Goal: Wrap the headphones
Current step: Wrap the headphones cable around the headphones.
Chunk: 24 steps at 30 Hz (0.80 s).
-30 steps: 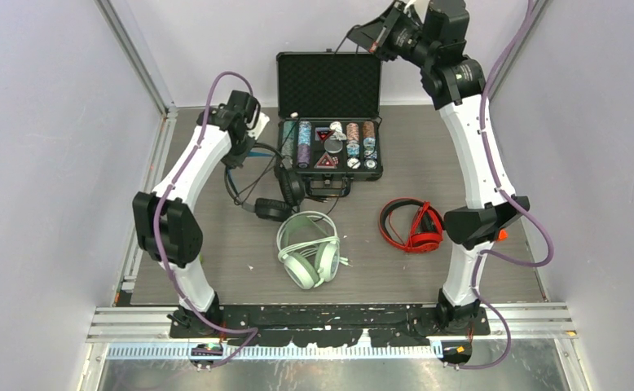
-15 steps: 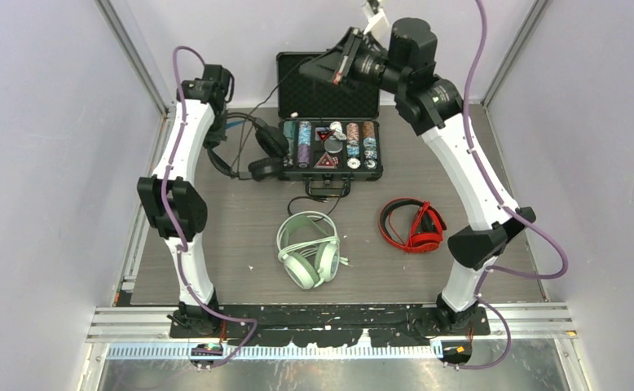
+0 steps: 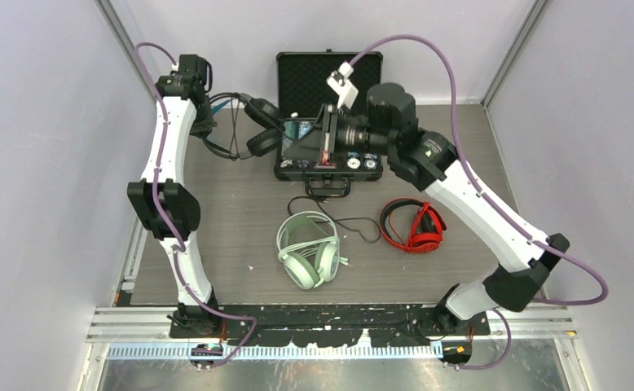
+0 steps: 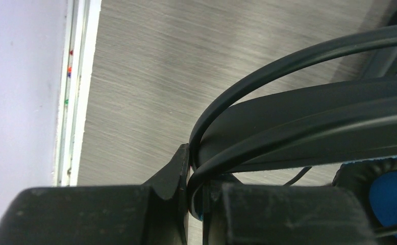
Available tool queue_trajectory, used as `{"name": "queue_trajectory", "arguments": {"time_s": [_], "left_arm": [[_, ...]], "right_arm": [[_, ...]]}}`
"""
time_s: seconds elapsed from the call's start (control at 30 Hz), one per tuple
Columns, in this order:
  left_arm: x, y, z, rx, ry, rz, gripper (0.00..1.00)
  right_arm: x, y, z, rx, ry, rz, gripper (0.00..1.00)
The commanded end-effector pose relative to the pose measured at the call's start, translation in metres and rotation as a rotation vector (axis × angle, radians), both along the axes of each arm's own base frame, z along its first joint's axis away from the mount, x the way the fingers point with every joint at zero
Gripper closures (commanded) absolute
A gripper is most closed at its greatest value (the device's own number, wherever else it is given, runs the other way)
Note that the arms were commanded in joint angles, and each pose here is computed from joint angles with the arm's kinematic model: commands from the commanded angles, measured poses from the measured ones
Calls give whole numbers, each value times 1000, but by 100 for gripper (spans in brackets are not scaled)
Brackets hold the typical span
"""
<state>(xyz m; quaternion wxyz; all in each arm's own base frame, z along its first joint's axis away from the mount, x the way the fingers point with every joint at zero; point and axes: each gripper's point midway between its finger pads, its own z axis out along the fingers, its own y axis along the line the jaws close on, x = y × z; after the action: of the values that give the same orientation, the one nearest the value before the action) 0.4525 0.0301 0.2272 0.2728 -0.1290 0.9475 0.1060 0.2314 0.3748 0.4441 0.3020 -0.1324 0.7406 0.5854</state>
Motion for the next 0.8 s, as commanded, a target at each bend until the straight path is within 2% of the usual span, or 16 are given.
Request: {"name": "queue_trajectory", "arguments": {"time_s": [0.0,0.23,0.37,0.6,0.77], "left_arm": [[17,-4,78,-113,-314,86,100],[18,-38,144,-342,-566,45,100],[8,-46,185,-495,-711,44,100],[-21,-82,249,-741,-841,-58,100],[-42,-106,266,-895,-838,-130,100]], "right_arm": [[-49,-16,1,-9,-120,75,100],[-72,3,-72,-151,-120,106,100],[-63,13,-115,-263,-162,80,100],[-11,19,-157,-384,-329,-72,99],[34,21,-161,-430,-504,-219,99]]}}
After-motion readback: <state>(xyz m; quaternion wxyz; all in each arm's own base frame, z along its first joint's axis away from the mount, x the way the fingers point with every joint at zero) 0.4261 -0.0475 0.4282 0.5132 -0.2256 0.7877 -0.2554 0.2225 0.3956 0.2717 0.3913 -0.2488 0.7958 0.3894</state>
